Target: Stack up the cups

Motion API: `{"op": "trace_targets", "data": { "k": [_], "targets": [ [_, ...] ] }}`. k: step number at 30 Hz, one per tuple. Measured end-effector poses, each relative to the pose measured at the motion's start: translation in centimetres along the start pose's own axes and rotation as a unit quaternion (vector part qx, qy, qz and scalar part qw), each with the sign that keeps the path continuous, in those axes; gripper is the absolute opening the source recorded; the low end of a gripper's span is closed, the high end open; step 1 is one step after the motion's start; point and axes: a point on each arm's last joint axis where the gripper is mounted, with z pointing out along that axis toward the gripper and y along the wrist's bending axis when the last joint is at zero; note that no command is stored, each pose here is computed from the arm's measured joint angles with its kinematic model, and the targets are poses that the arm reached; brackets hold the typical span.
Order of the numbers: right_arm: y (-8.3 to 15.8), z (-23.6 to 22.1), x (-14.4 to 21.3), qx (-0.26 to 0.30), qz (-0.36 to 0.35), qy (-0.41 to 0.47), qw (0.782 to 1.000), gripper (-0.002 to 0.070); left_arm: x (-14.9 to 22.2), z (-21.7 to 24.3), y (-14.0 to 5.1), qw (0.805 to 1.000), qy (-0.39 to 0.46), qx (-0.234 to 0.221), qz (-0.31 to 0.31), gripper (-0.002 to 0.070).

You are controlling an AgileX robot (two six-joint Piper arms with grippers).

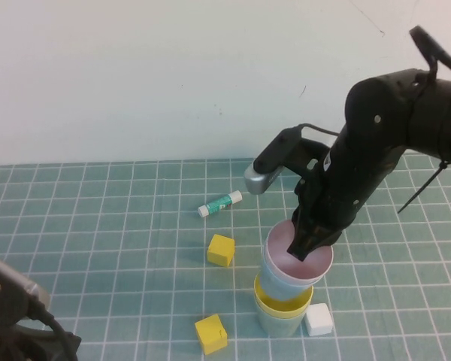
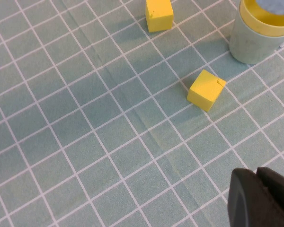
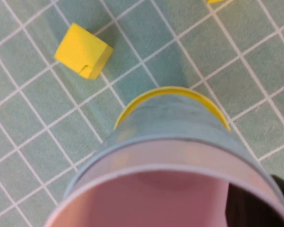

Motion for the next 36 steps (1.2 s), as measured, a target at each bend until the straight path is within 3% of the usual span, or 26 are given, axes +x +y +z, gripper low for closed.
{"op": "trace_targets", "data": {
  "k": [2,7,10,14,21,29,36],
  "targets": [
    [-0.1,0.5,0.0,-0.001,0.002,0.006,1.000,0.0092,0.0,0.0,0.0,1.000,0.000,0.000,0.000,-0.0001],
    [-0.2,1.1,0.0,-0.002,0.010,0.011,1.000,0.0287,0.0,0.0,0.0,1.000,0.000,0.000,0.000,-0.0001],
    [-0.3,0.5,0.0,0.007,0.013,0.013,1.000,0.0324,0.0,0.0,0.0,1.000,0.000,0.000,0.000,-0.0001],
    [0.3,-3.4,0.3,0.033,0.010,-0.029,0.999,0.0268,-0.2,-0.3,0.0,1.000,-0.021,0.003,0.001,-0.0001],
    [4.0,-12.6,5.3,0.089,0.008,-0.202,0.975,0.0032,-0.5,-2.0,0.5,0.995,-0.096,-0.004,0.019,-0.0001],
    [8.4,-15.9,15.1,0.145,-0.012,-0.333,0.931,-0.0001,0.2,-4.3,1.2,0.987,-0.157,-0.014,0.028,-0.0001],
    [11.7,-17.8,22.1,0.184,-0.034,-0.433,0.882,-0.0001,2.7,-1.8,1.3,0.989,-0.138,-0.017,0.045,-0.0001]
  ]
}}
